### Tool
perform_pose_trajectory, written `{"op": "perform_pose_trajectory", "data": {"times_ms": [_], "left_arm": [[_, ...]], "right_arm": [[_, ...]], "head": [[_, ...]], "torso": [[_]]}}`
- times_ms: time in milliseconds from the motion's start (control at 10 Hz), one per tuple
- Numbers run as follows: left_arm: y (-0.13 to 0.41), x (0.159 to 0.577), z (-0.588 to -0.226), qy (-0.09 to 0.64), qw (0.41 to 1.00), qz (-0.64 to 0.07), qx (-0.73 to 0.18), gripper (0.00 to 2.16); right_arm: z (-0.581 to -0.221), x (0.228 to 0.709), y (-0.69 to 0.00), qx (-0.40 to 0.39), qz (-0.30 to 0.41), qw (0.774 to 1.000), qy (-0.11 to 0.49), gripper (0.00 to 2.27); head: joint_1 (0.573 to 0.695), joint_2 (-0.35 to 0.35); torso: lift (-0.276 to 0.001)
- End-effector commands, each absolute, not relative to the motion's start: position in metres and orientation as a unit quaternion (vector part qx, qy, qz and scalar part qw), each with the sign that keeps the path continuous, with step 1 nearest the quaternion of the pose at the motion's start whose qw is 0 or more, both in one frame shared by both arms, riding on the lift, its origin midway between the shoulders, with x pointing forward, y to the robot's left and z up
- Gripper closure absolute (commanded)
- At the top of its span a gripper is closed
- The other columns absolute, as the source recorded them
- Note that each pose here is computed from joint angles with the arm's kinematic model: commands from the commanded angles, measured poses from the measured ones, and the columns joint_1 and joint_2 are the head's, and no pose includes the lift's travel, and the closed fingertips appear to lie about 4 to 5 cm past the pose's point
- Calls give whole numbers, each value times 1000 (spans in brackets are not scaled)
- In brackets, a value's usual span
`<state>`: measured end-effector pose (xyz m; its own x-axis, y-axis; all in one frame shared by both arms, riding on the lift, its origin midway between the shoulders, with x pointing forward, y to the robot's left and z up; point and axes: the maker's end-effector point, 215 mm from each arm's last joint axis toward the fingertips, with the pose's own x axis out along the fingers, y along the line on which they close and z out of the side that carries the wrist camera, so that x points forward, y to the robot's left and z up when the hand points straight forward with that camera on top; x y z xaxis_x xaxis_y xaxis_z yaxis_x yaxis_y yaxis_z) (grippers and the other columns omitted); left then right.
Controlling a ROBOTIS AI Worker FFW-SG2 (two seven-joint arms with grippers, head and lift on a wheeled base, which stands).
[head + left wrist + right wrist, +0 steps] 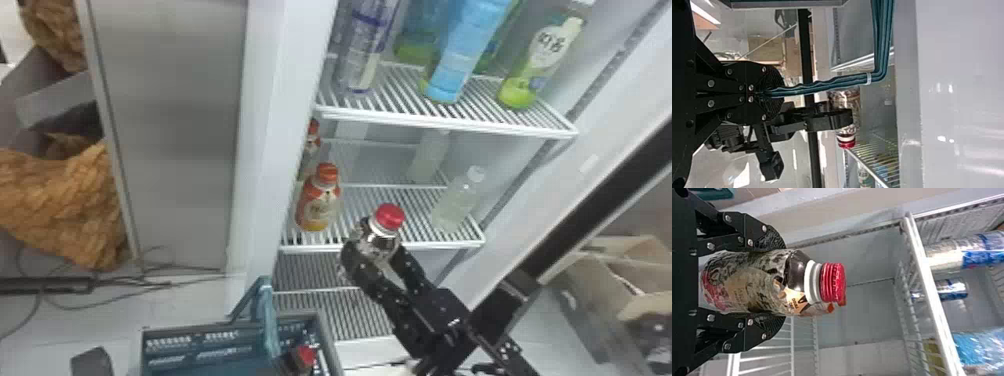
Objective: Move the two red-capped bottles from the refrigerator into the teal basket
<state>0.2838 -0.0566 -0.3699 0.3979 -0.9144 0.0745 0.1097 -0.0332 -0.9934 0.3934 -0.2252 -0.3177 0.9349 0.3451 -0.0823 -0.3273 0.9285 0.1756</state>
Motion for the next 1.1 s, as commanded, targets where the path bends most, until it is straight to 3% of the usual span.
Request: {"op": "perform_pose_trajectory", "data": {"times_ms": [0, 1000], "left_arm": [[-55, 286, -372, 347, 605, -422, -579, 1151], [-50, 289, -377, 347, 610, -416, -579, 1151]], "right_arm": [[-330, 381, -216, 86, 183, 976, 84, 769], [-407, 328, -179, 114, 253, 929, 245, 769]], "head": [[695, -350], [695, -350]], "torso": [[-228], [-228]]}}
